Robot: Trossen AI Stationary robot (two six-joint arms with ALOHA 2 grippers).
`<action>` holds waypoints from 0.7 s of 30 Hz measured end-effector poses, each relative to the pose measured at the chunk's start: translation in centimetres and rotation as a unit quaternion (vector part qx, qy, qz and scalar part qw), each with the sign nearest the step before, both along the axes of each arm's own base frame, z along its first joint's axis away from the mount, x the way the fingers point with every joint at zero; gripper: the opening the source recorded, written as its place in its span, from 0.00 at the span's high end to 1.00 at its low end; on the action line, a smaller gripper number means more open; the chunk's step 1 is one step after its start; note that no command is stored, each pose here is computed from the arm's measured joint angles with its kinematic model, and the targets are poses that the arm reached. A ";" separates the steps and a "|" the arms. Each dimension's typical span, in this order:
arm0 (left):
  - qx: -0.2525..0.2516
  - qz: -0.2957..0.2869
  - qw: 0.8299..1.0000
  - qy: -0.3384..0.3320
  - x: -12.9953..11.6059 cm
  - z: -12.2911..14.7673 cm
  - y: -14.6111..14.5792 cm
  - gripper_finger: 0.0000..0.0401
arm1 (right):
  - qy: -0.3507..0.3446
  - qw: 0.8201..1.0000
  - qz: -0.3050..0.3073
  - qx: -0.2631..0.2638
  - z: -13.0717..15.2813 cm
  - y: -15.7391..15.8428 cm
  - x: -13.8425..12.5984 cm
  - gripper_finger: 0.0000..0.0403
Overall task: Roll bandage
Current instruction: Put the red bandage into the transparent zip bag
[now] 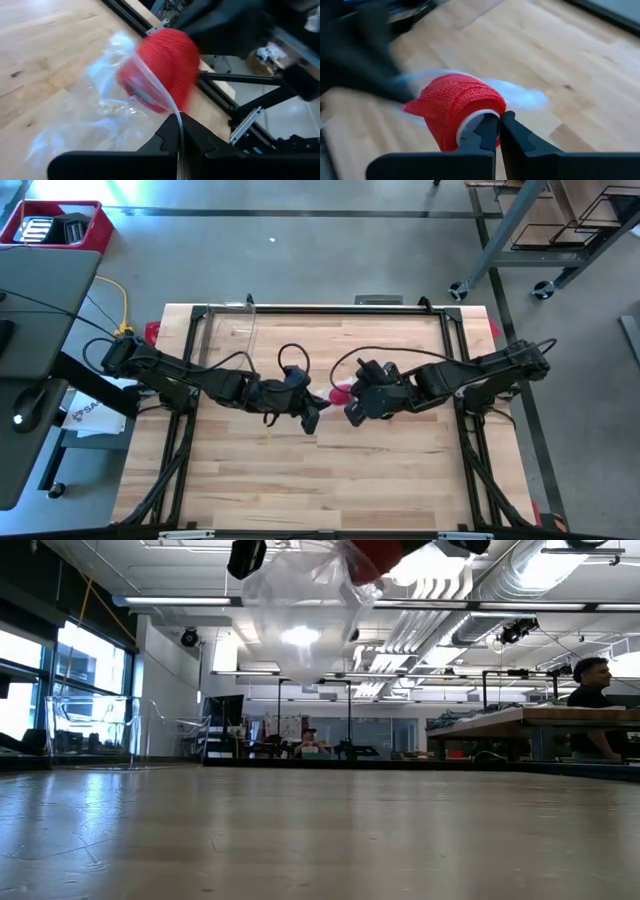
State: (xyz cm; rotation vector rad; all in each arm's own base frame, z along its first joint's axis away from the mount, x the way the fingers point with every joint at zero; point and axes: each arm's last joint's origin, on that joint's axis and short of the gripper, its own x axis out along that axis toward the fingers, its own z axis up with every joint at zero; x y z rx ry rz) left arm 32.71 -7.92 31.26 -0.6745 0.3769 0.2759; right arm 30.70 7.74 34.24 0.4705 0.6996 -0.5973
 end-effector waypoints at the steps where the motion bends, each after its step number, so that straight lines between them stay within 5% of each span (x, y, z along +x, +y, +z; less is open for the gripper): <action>1: -0.001 0.000 1.000 -0.003 0.0 0.1 0.0 1.00 | 0.000 1.000 -0.013 0.001 0.0 -0.1 -0.1 1.00; 6: -0.005 0.003 1.000 -0.020 0.2 0.4 0.1 1.00 | -0.009 1.000 -0.028 0.004 0.0 -0.1 -0.1 1.00; 13: -0.021 0.017 0.999 -0.020 0.2 0.5 0.8 1.00 | -0.047 0.997 0.060 -0.019 0.8 0.6 1.0 1.00; 21: -0.027 0.004 0.999 -0.035 0.3 0.8 0.7 1.00 | -0.009 0.995 0.093 0.022 -0.8 0.7 2.1 1.00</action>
